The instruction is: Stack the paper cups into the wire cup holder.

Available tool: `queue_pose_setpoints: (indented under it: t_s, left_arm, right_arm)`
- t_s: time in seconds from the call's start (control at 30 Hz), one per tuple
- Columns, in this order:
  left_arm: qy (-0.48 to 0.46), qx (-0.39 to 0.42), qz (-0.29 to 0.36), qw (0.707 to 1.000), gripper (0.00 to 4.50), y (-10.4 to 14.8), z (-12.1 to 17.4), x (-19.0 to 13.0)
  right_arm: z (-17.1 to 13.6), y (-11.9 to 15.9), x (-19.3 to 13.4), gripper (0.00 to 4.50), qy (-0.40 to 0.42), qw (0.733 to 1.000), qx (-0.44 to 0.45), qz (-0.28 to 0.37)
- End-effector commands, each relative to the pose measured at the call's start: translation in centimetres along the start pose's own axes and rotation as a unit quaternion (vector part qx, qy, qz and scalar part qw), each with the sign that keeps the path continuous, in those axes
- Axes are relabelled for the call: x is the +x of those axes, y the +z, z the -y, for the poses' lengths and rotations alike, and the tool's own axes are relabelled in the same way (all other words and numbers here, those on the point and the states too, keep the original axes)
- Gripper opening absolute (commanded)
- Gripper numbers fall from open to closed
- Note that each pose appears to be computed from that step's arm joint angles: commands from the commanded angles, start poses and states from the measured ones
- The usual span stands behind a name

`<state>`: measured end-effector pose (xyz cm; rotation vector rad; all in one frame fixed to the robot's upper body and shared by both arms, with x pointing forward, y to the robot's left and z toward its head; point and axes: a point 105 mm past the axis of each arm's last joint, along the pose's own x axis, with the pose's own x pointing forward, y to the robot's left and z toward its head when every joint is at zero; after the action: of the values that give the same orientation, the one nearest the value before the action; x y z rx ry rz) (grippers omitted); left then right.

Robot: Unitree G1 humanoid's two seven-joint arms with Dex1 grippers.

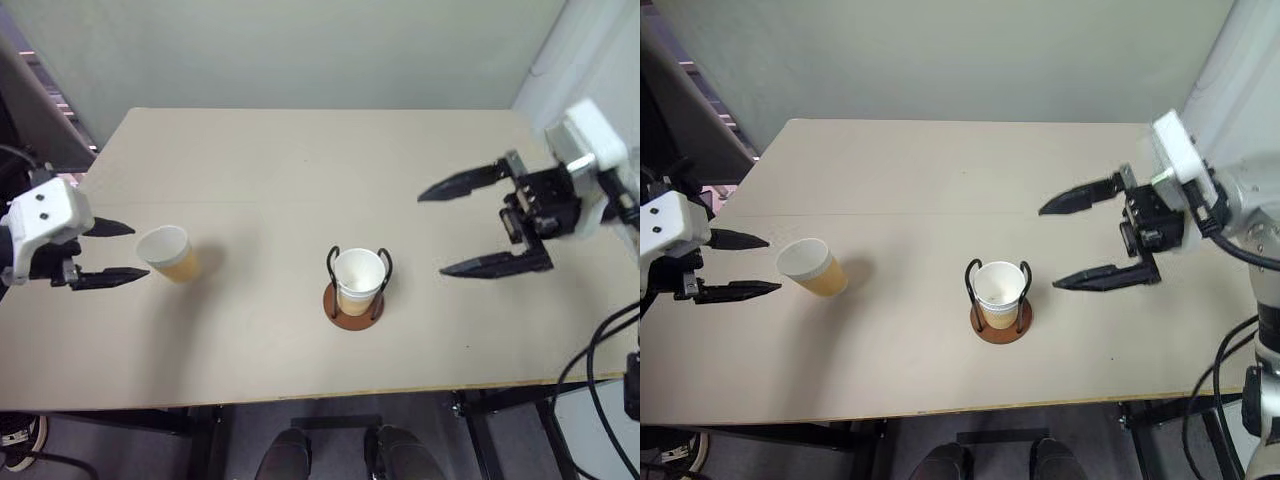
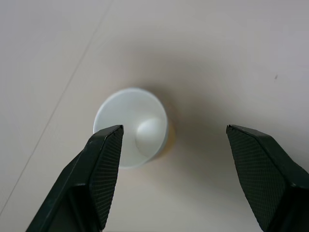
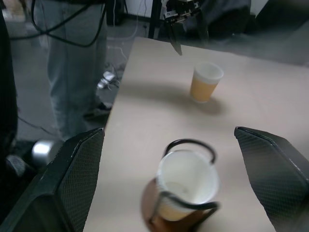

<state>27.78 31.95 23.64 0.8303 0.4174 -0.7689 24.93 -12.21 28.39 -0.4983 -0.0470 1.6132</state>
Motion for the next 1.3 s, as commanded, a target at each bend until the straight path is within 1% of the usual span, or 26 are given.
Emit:
queue_pose_setpoints:
  t_s: [0.03, 0.17, 0.4, 0.47, 0.57, 0.67, 0.83, 0.93, 1.03, 1.1, 1.13, 1.2, 1.23, 1.27, 1.3]
  left_arm:
    - [0.011, 0.033, -0.014, 0.999, 3.67, 0.2, -0.8, 0.9]
    - [0.007, 0.041, -0.046, 0.998, 3.67, -1.2, -1.1, 2.5]
    - [0.014, 0.035, -0.066, 0.997, 3.67, -2.9, -1.3, 4.3]
    - [0.015, 0.038, -0.058, 0.997, 3.67, -2.7, -1.4, 5.2]
    - [0.005, 0.039, -0.028, 0.999, 3.03, -1.3, -1.2, 6.2]
    - [-0.005, 0.040, -0.018, 0.999, 1.97, -0.8, -1.1, 6.3]
    - [-0.012, 0.037, -0.006, 0.999, 0.09, -0.2, -1.3, 5.4]
    - [-0.014, 0.037, 0.013, 0.999, 0.03, 0.7, -1.4, 4.9]
    - [-0.019, 0.040, 0.015, 0.999, 0.03, 0.8, -1.3, 4.5]
    - [-0.033, 0.054, 0.053, 0.997, 0.03, 2.7, -1.1, 4.2]
    - [-0.049, 0.074, 0.092, 0.992, 0.03, 4.9, -0.9, 4.0]
    - [-0.073, 0.100, 0.146, 0.982, 0.03, 7.9, -0.5, 3.6]
    - [-0.096, 0.121, 0.209, 0.966, 0.03, 11.0, 0.0, 3.1]
    - [-0.115, 0.135, 0.249, 0.952, 0.03, 13.0, 0.4, 2.6]
    - [-0.149, 0.164, 0.307, 0.925, 0.03, 16.1, 1.1, 1.9]
  right_arm:
    - [-0.3, 1.1, 0.3, 4.47, -0.012, 1.000, -0.027, 0.008]
    - [0.2, 0.6, 0.5, 4.47, -0.038, 0.999, -0.023, 0.002]
    - [-0.1, 1.0, 0.3, 4.47, -0.066, 0.997, -0.024, 0.009]
    - [0.3, 0.9, 0.3, 4.47, -0.083, 0.996, -0.024, 0.008]
    - [0.7, 0.9, 0.5, 4.50, -0.099, 0.995, -0.017, 0.011]
    - [0.9, 1.1, 0.5, 4.50, -0.113, 0.993, -0.017, 0.019]
    - [0.7, 1.5, 0.3, 4.50, -0.119, 0.992, -0.019, 0.022]
    - [0.4, 2.1, -0.1, 4.50, -0.119, 0.992, -0.018, 0.035]
    - [-0.3, 2.7, -0.2, 4.50, -0.109, 0.993, -0.017, 0.046]
    - [-1.0, 3.2, -0.4, 4.50, -0.098, 0.993, -0.016, 0.060]
    - [-1.2, 3.2, -0.4, 4.50, -0.098, 0.993, -0.017, 0.059]
    - [-1.2, 3.2, -0.5, 4.50, -0.103, 0.993, -0.019, 0.054]
    - [-1.1, 3.1, -0.6, 4.50, -0.111, 0.992, -0.020, 0.049]
    - [-1.0, 3.1, -0.6, 4.50, -0.116, 0.992, -0.020, 0.047]
    - [-1.0, 3.0, -0.8, 4.50, -0.124, 0.991, -0.022, 0.042]
